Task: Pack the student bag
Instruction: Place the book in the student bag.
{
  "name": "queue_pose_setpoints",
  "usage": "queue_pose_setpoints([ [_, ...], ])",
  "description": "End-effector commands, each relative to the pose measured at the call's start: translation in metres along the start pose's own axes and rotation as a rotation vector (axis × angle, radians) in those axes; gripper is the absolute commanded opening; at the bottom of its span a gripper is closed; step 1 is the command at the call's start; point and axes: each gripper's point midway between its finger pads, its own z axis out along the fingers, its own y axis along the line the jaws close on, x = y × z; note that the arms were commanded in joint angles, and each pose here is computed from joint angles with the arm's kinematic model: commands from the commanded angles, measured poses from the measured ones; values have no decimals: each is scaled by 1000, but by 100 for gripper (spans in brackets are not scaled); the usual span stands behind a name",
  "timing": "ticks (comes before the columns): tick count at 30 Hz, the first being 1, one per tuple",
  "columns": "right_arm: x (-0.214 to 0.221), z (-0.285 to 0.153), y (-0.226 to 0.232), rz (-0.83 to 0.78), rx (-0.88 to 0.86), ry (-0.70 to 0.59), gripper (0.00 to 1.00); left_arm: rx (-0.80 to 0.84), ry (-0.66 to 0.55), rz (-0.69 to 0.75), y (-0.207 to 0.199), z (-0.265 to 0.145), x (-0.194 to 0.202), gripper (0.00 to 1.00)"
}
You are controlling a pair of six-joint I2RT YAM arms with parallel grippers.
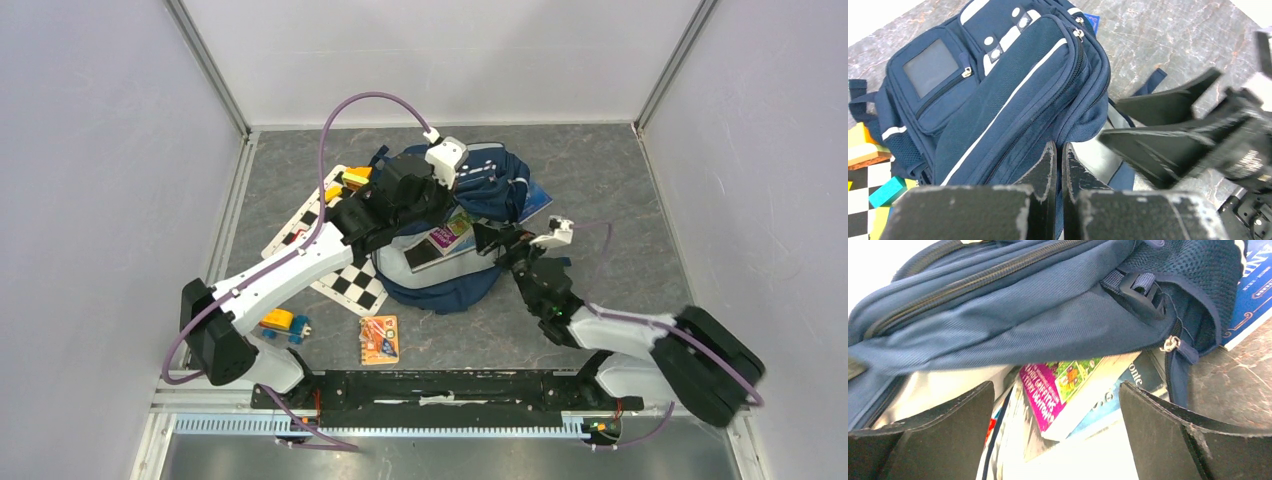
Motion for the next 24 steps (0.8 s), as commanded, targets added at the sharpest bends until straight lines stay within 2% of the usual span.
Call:
queue_pose_setpoints([
  [1, -15, -30, -8, -153, -37, 4, 98, -147, -177, -74, 31, -19, -60, 2],
  [9, -52, -29, -62, -610, 79, 225, 98, -346, -219, -132, 83, -43, -66, 2],
  [14, -64, -13, -102, -762, 152, 391, 98, -382, -235, -170, 100, -50, -67, 2],
  [19, -39, 16, -113, -887, 23, 581, 98, -400, -250, -193, 111, -55, -68, 2],
  [24, -22, 41, -121, -1007, -77, 675, 98, -411, -251, -224, 125, -55, -65, 2],
])
